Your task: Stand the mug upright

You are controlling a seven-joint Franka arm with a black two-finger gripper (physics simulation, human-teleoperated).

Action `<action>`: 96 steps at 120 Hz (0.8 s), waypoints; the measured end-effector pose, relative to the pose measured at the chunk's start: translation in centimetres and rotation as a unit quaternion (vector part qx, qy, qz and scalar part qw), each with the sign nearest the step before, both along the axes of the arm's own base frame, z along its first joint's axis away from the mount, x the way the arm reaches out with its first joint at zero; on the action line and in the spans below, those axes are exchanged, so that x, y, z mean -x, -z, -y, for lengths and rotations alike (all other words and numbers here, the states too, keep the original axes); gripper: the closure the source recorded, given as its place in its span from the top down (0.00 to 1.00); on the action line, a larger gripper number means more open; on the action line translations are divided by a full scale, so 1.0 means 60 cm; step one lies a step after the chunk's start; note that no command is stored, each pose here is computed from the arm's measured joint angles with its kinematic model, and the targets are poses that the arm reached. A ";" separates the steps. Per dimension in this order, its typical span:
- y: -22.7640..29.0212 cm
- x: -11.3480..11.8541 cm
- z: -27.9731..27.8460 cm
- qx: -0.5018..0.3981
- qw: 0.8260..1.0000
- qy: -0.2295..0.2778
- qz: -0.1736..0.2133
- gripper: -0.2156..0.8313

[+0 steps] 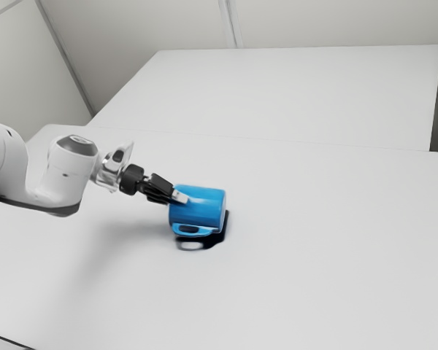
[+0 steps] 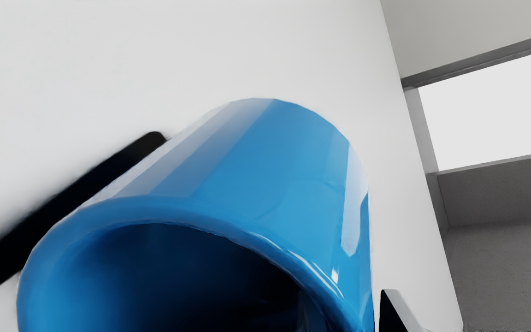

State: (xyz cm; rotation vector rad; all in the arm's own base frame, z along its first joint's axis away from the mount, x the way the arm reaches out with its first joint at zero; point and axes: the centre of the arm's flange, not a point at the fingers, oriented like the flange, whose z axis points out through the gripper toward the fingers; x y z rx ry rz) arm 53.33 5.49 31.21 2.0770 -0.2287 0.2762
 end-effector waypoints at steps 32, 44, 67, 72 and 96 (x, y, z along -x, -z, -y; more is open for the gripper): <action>-0.021 -0.006 0.013 -0.007 0.999 0.018 0.025 0.08; -0.062 -0.008 0.028 -0.027 0.998 0.036 0.052 0.06; -0.149 0.004 0.072 -0.155 0.975 0.123 0.100 0.04; -0.159 0.006 0.084 -0.196 0.964 0.147 0.105 0.04; -0.189 0.020 0.160 -0.364 0.891 0.242 0.121 0.04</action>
